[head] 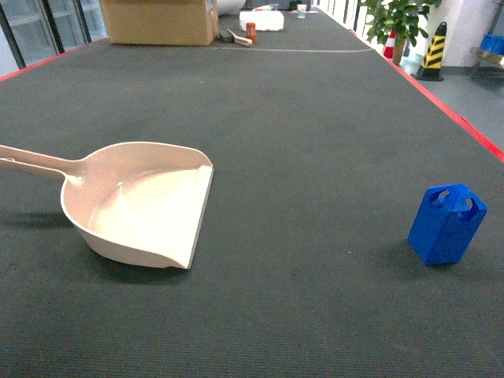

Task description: Place part in tray to right shelf

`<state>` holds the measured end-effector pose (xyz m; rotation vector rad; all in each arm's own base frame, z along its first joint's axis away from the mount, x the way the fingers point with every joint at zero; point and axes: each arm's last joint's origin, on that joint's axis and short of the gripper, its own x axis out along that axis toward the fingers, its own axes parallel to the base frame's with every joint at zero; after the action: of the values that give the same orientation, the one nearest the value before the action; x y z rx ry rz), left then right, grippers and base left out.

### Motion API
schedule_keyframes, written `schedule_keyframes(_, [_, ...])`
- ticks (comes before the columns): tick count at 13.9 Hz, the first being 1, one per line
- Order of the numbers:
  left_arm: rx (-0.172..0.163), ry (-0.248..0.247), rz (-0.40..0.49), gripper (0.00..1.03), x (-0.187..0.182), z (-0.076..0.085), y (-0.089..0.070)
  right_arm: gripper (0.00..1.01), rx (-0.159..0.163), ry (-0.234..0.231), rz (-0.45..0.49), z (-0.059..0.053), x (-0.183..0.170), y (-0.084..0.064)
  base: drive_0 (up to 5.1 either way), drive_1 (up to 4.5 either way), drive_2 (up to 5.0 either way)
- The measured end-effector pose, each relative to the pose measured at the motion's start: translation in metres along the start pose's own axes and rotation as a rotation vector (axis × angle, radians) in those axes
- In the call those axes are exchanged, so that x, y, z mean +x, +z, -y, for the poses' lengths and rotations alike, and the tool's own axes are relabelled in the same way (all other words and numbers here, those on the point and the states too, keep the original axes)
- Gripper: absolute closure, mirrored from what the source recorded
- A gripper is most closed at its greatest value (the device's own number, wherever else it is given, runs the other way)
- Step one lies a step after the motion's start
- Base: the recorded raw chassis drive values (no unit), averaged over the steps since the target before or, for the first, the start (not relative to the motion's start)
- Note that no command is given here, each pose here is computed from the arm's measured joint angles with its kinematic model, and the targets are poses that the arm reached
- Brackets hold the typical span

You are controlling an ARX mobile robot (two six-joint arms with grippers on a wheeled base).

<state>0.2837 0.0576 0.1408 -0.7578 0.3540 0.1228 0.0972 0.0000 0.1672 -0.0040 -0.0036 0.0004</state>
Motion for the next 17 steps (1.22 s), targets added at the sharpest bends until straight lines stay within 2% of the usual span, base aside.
schedule_keyframes(2, [-0.043,-0.016,-0.008,0.05,0.031,0.000,0.006,0.03,0.000,0.000,0.000,0.000,0.000,0.000,0.0,0.00,0.0])
schedule_keyframes(3, [-0.072,-0.021,-0.006,0.05,0.045,-0.002,0.010,0.03,0.000,0.000,0.000,0.000,0.000,0.000,0.0,0.00,0.0])
schedule_keyframes(4, [-0.118,-0.026,0.002,0.05,0.058,-0.009,0.015,0.03,0.000,0.000,0.000,0.000,0.000,0.000,0.0,0.00,0.0])
schedule_keyframes(6, [-0.168,-0.039,0.013,0.05,0.082,-0.013,0.025,0.03,0.000,0.000,0.000,0.000,0.000,0.000,0.0,0.00,0.0])
schedule_keyframes(8, [-0.171,-0.073,-0.009,0.05,0.104,-0.007,0.027,0.03,0.000,0.000,0.000,0.000,0.000,0.000,0.0,0.00,0.0])
schedule_keyframes(10, [-0.172,-0.067,-0.046,0.06,0.129,-0.004,0.021,0.03,0.000,0.000,0.000,0.000,0.000,0.000,0.0,0.00,0.0])
schedule_keyframes(11, [-0.192,-0.075,-0.043,0.18,0.140,-0.006,0.021,0.03,0.000,0.000,0.000,0.000,0.000,0.000,0.0,0.00,0.0])
schedule_keyframes(13, [-0.238,-0.125,0.000,0.42,0.147,-0.008,0.027,0.03,0.000,0.000,0.000,0.000,0.000,0.000,0.0,0.00,0.0])
schedule_keyframes(15, [-0.269,-0.162,0.015,0.68,0.150,-0.008,0.031,0.03,0.000,0.000,0.000,0.000,0.000,0.000,0.0,0.00,0.0])
schedule_keyframes(16, [-0.293,-0.187,0.018,0.80,0.148,-0.006,0.029,0.03,0.000,0.000,0.000,0.000,0.000,0.000,0.0,0.00,0.0])
schedule_keyframes(17, [-0.335,-0.215,0.020,0.86,0.143,-0.002,0.027,0.03,0.000,0.000,0.000,0.000,0.000,0.000,0.0,0.00,0.0])
